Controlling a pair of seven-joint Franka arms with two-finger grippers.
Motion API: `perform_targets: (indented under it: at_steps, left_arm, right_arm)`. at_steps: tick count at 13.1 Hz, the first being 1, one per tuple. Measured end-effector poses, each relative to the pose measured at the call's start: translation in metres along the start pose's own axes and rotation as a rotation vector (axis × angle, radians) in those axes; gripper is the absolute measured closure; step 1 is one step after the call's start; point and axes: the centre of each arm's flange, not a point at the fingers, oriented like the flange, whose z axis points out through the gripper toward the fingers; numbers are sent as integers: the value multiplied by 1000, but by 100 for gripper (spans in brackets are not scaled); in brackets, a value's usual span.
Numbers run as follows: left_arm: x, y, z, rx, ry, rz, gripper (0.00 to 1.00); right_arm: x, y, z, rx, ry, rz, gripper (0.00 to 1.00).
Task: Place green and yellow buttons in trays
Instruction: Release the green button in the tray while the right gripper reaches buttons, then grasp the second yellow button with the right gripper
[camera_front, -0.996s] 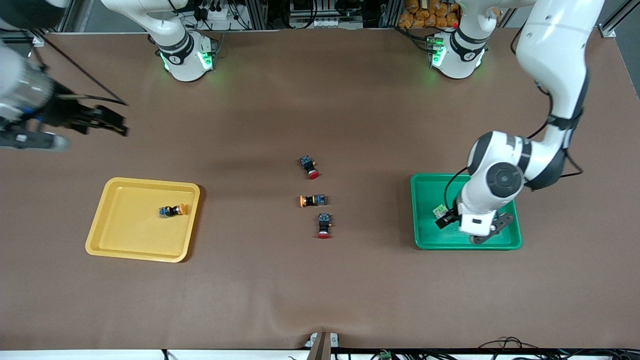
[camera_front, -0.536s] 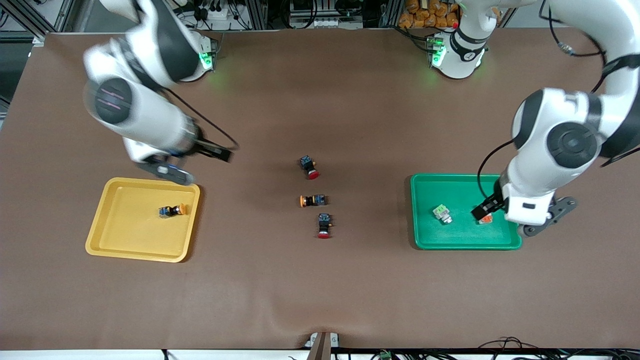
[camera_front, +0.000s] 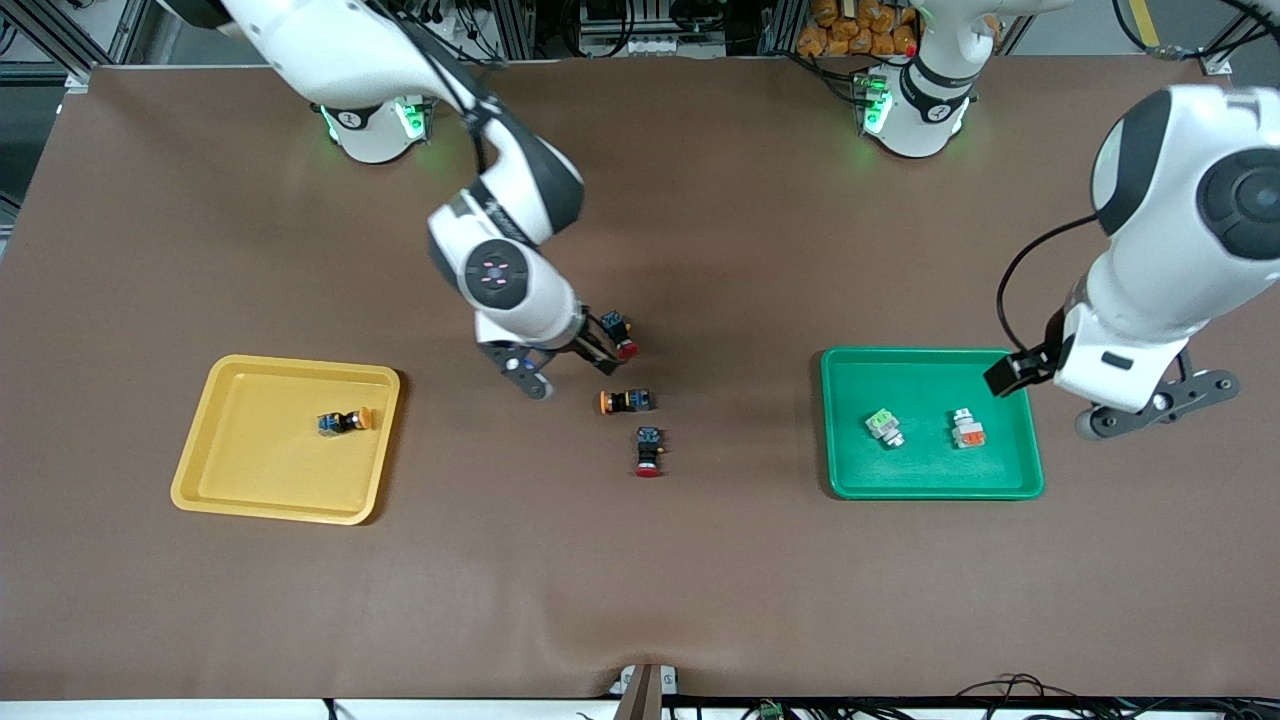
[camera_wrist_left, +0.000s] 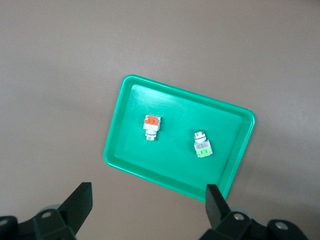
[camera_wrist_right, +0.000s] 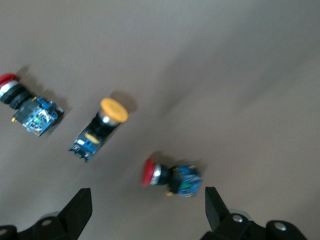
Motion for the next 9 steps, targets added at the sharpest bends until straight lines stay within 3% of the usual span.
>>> perform_targets:
  at_steps: [2,5,9]
  left_arm:
    - [-2,-11,-13,-15,3,23,0]
    - [8,-49,-20,-67,-7,70,0]
    - [0,-58,-39,-74,3,87,0]
  right_arm:
    - [-11,-8,25,40,-5,37,0]
    - [0,-15,40,111,1,62,0]
    - [21,-19,73,109,44,43,0]
